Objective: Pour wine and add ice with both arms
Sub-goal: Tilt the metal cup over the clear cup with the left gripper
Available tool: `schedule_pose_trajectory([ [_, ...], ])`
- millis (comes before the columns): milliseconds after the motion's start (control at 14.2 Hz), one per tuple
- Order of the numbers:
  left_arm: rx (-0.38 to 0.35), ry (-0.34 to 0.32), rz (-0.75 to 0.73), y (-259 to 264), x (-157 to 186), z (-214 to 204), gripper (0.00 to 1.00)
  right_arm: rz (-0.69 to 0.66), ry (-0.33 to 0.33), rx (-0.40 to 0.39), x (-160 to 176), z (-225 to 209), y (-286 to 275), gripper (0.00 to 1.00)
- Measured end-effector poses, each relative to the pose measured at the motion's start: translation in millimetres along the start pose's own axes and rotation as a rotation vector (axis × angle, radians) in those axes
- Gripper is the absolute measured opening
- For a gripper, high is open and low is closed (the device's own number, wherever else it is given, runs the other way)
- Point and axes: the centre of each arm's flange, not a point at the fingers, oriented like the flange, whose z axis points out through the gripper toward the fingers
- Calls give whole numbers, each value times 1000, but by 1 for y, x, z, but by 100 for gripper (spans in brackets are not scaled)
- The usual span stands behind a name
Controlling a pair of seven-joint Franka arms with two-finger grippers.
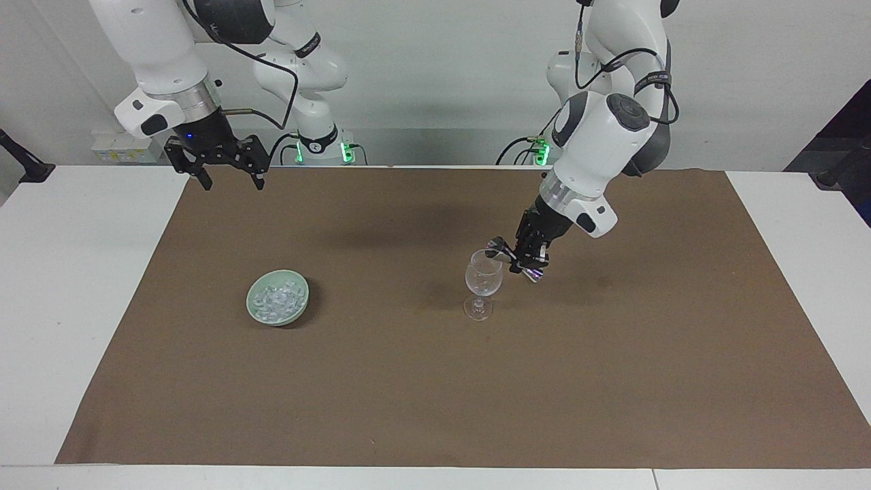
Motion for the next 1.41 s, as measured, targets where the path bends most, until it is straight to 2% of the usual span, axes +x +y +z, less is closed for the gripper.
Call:
schedule_pose_trajectory([
  [1407,-37,165,186,-9,-26,8,21,0,0,0,0,0,0,100],
])
